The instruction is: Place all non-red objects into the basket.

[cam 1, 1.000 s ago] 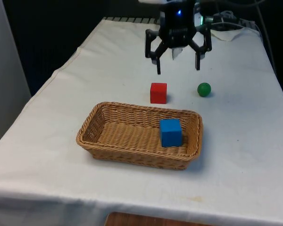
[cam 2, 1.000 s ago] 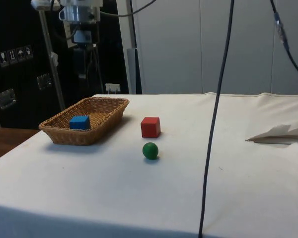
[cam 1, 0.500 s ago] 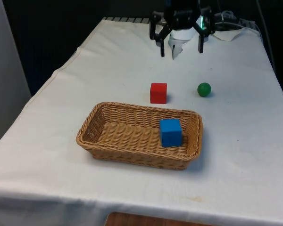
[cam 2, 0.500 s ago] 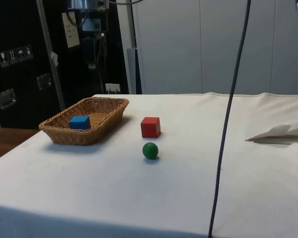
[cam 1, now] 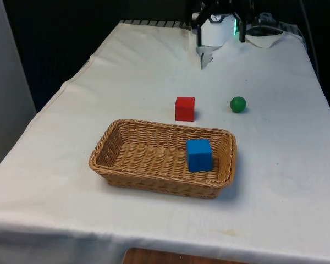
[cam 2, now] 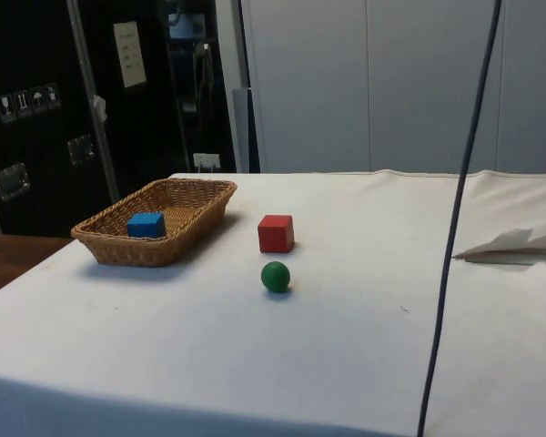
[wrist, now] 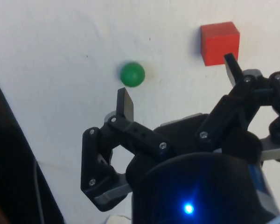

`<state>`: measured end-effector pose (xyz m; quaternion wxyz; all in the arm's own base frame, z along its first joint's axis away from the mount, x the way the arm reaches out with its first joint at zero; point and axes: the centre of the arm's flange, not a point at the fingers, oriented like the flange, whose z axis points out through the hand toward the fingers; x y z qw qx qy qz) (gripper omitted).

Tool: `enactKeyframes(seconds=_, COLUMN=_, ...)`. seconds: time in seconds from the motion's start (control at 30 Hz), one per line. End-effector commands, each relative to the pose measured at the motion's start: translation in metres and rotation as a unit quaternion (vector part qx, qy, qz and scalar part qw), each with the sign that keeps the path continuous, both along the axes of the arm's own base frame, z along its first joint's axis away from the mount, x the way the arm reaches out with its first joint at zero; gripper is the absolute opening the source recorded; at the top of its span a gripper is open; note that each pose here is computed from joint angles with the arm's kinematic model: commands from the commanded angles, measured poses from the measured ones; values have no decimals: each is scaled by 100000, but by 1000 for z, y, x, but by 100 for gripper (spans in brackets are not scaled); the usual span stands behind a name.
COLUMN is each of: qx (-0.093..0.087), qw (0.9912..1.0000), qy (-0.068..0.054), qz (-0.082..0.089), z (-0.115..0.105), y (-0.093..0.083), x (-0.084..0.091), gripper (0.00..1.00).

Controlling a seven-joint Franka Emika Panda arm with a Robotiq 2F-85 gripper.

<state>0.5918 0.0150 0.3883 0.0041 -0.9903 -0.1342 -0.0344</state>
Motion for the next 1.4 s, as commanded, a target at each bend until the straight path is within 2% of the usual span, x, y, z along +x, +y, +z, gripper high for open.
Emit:
enactKeyframes(seconds=0.0, qx=-403, qw=99999, qy=-47, qz=13, z=1, y=4, x=-5, gripper=100)
enactKeyframes(seconds=0.2, qx=23, qw=99999, qy=263, qz=405, z=5, y=16, x=-24, gripper=100)
enactKeyframes(seconds=0.23, qx=440, qw=99996, qy=476, qz=562, z=4, y=15, x=-21, gripper=100)
enactKeyframes(seconds=0.43, qx=465, qw=99994, qy=563, qz=805, z=6, y=29, x=-42, gripper=100)
enactKeyframes(seconds=0.57, qx=597, qw=99990, qy=786, qz=1058, z=2, y=37, x=-56, gripper=100)
enactKeyframes(seconds=0.6, qx=1135, qw=99977, qy=1342, qz=1241, z=2, y=36, x=-54, gripper=100)
enactKeyframes(seconds=0.63, qx=607, qw=99989, qy=805, qz=1110, z=1, y=38, x=-59, gripper=100)
enactKeyframes(seconds=0.87, qx=244, qw=99983, qy=914, qz=1609, z=-14, y=50, x=-78, gripper=100)
enactKeyframes(seconds=0.9, qx=816, qw=99970, qy=1510, qz=1766, z=-14, y=50, x=-78, gripper=100)
enactKeyframes(seconds=0.93, qx=198, qw=99982, qy=875, qz=1682, z=-19, y=54, x=-84, gripper=100)
enactKeyframes(seconds=1.1, qx=226, qw=99978, qy=379, qz=2043, z=-38, y=64, x=-97, gripper=100)
enactKeyframes(seconds=1.17, qx=316, qw=99977, qy=185, qz=2130, z=-44, y=67, x=-99, gripper=100)
enactKeyframes(seconds=1.2, qx=635, qw=99969, qy=730, qz=2314, z=-42, y=66, x=-99, gripper=100)
enactKeyframes(seconds=1.23, qx=399, qw=99976, qy=41, qz=2169, z=-47, y=67, x=-100, gripper=100)
enactKeyframes(seconds=1.37, qx=594, qw=99973, qy=-315, qz=2211, z=-62, y=70, x=-103, gripper=100)
